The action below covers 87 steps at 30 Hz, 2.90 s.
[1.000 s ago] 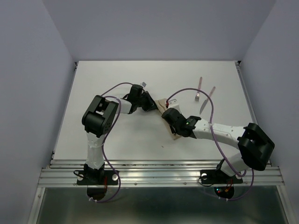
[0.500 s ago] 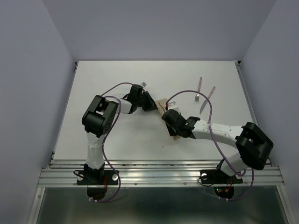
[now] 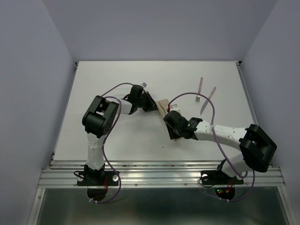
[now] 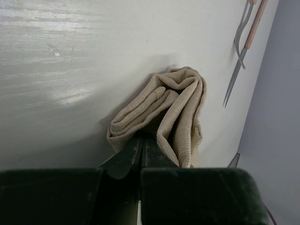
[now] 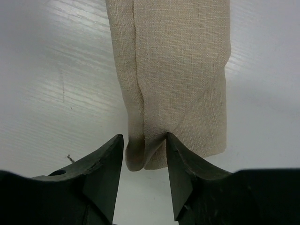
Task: Fold the napkin into a case and place the utensils inside
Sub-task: Smooth out the smaller rectangle-folded napkin at the center of the board.
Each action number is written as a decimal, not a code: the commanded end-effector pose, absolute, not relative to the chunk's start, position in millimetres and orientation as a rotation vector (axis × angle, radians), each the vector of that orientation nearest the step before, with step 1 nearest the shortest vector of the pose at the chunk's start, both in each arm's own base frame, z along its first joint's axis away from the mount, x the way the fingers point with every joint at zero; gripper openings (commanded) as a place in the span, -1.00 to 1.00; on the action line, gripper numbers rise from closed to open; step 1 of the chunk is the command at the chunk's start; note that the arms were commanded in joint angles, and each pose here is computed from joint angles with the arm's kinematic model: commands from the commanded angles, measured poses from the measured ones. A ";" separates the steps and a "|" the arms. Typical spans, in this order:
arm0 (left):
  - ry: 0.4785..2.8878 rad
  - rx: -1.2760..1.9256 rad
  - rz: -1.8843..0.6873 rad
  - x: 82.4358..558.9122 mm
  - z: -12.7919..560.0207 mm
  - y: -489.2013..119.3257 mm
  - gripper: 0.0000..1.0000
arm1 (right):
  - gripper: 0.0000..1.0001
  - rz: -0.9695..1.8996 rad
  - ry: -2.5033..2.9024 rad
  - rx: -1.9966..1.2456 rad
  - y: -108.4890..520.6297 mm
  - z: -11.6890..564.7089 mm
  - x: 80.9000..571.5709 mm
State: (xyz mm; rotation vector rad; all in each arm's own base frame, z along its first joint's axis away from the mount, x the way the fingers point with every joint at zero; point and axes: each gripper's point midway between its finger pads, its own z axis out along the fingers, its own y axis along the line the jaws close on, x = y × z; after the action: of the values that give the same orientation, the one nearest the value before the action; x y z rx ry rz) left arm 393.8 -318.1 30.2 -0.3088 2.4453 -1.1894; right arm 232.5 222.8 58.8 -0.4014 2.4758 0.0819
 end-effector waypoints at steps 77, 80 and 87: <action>2.469 -0.274 -0.959 392.9 100.1 -267.0 -0.59 | -0.21 0.255 2.313 -0.193 315.5 105.3 425.9; 2.450 -0.245 -1.006 394.1 103.9 -272.9 -0.59 | -0.22 0.235 2.317 -0.175 312.0 100.6 432.1; 2.441 -0.242 -1.025 393.7 104.9 -274.7 -0.57 | -0.38 0.189 2.338 -0.145 304.3 84.2 436.9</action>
State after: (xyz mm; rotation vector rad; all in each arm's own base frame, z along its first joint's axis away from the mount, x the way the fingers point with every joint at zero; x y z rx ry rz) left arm 392.7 -267.4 77.6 -0.2916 2.5148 -0.9508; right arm 415.1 301.3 67.1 -0.2079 2.4048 0.1797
